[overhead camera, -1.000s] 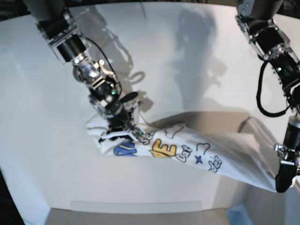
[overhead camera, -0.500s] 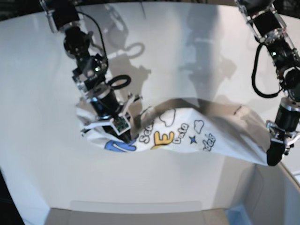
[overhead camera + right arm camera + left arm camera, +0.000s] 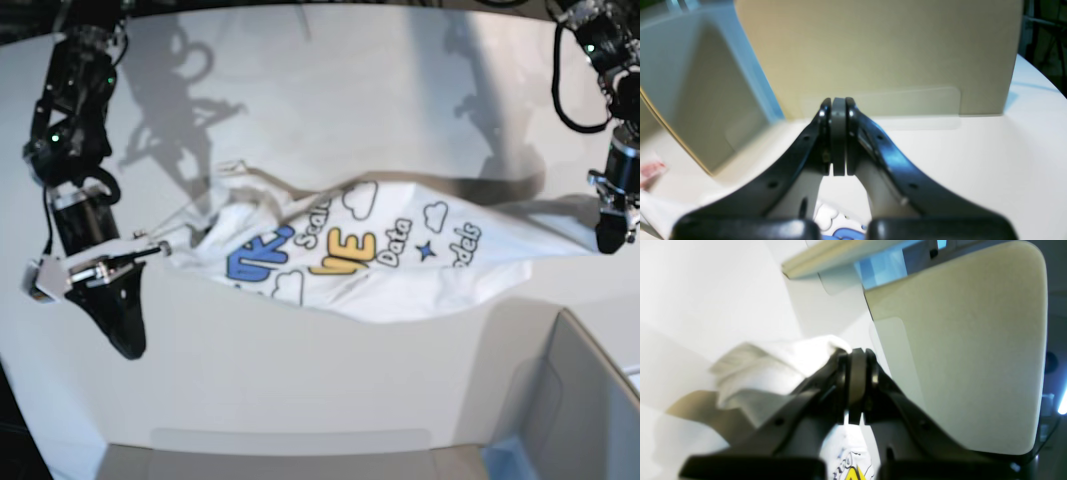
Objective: Layout the t-shirt on the table in an organized manner, then fold the t-shirt properly
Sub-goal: 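Release and regrasp the bunched shirt edge with the right gripper, then gather more of the shirt edge into the right gripper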
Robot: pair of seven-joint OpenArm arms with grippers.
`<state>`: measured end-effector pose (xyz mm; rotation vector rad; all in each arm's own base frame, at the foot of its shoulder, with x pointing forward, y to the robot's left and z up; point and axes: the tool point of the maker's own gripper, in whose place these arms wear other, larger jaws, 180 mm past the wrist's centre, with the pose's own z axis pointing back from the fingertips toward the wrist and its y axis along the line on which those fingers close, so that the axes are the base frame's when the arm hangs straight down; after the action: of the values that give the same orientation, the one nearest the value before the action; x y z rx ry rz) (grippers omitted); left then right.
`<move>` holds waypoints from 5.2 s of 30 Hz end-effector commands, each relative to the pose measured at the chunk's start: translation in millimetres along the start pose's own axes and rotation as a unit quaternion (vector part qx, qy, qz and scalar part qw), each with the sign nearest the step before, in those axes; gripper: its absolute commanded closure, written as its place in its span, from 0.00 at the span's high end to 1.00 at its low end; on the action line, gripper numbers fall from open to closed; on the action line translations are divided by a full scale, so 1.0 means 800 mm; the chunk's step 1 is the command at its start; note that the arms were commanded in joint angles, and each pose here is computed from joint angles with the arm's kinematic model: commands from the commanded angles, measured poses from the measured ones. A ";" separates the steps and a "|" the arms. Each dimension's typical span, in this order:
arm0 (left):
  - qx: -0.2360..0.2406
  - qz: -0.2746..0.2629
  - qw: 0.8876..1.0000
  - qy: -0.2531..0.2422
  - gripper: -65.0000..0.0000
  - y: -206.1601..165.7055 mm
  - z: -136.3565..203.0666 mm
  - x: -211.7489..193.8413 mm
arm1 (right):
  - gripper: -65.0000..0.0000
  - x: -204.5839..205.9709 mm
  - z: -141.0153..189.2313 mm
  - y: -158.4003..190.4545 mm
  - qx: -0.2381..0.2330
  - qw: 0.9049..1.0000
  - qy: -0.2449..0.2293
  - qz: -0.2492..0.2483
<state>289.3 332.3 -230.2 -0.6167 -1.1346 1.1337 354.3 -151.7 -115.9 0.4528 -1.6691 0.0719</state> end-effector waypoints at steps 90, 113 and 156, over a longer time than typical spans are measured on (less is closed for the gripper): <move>0.008 0.018 0.998 0.066 0.00 0.008 -0.006 -0.038 | 0.00 -0.299 0.123 0.087 0.063 0.903 0.386 0.177; 0.008 0.016 0.996 0.088 0.00 0.008 -0.009 -0.058 | 0.49 -0.280 0.167 0.032 0.030 0.905 0.371 0.206; 0.015 0.015 0.996 0.091 0.00 0.014 -0.007 -0.060 | 0.00 -0.207 0.085 0.098 0.058 0.950 0.247 0.184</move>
<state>286.4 295.7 -270.7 -0.6622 -0.9512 1.1020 271.6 -54.6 -279.3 0.2012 -1.2021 0.5264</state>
